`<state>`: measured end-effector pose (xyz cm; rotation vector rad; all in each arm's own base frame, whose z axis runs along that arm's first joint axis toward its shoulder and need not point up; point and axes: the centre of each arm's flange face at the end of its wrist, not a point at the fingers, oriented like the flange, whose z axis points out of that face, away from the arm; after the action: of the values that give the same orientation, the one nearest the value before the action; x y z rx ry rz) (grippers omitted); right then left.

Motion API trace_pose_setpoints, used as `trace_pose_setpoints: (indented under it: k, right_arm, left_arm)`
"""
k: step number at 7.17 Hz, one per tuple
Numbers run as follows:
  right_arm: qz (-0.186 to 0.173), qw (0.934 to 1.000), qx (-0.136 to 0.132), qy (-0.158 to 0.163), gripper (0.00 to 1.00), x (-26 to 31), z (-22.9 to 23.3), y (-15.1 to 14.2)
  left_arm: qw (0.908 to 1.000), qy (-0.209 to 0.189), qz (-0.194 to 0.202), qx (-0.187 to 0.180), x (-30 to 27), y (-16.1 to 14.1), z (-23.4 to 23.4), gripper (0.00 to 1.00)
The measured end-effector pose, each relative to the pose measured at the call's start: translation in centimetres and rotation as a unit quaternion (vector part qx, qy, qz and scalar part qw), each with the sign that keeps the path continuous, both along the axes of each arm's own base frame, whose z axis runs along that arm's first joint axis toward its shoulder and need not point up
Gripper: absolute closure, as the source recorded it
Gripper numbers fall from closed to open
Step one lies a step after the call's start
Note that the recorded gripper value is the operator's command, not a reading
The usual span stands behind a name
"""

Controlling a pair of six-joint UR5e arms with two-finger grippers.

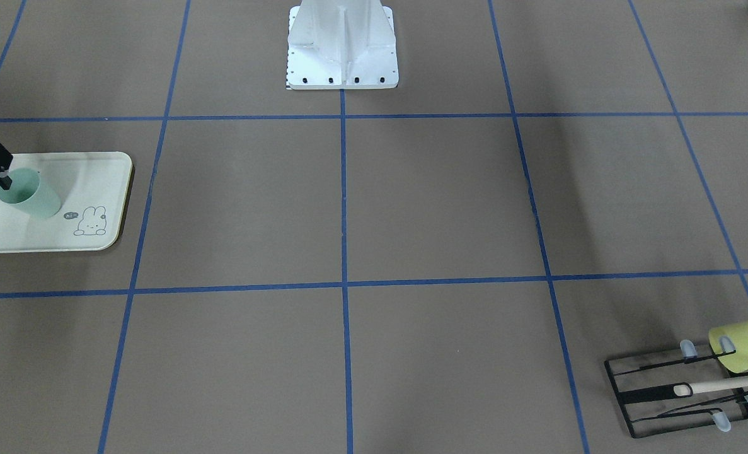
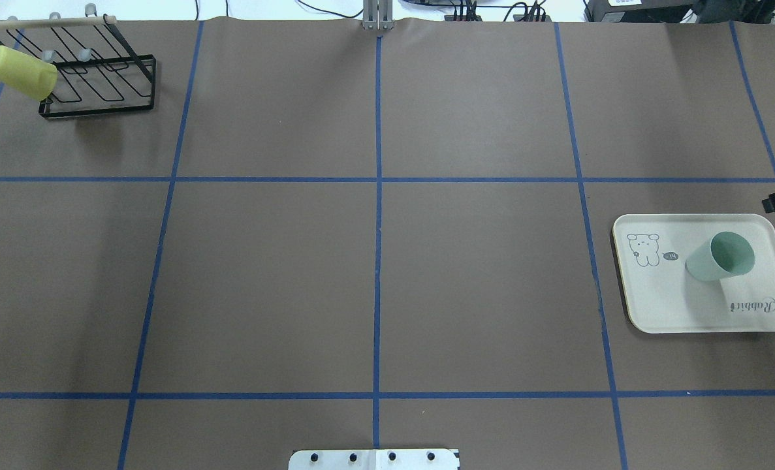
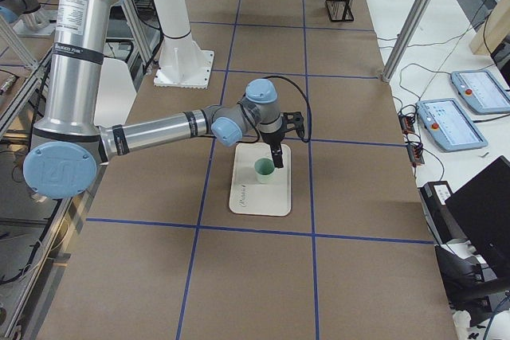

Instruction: Left arm grabs green cup and hands to right arm on tray

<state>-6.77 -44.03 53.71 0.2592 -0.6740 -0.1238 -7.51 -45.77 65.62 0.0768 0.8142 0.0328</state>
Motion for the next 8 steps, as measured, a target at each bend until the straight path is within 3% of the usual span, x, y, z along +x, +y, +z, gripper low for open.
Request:
trace_pose_setpoints:
  k: [1, 2, 3, 6, 8]
  right_arm:
    - [-0.015, 0.9998, -0.006, 0.010, 0.00, 3.8, 1.1, -0.1]
    - [-0.022, 0.9991, -0.031, 0.017, 0.00, 9.5, 4.5, 1.0]
    - [-0.010, 0.9979, -0.059, 0.027, 0.00, 11.6, 8.0, 2.8]
    - [0.004, 0.9937, -0.108, 0.031, 0.00, 13.5, 13.1, 5.4]
    - [0.009, 0.9927, -0.117, 0.029, 0.00, 13.8, 13.8, 5.7]
  left_arm:
    - [1.0000, -0.001, 0.000, -0.001, 0.0, 0.0, 0.1, 0.00]
    - [1.0000, 0.000, 0.000, 0.001, 0.0, -0.1, -0.1, 0.00]
    - [1.0000, 0.001, 0.000, 0.006, 0.0, -0.2, -0.5, 0.00]
    - [1.0000, 0.002, 0.000, 0.005, 0.0, 0.0, -0.3, 0.00]
    - [1.0000, 0.002, 0.000, 0.005, 0.0, 0.1, -0.3, 0.00]
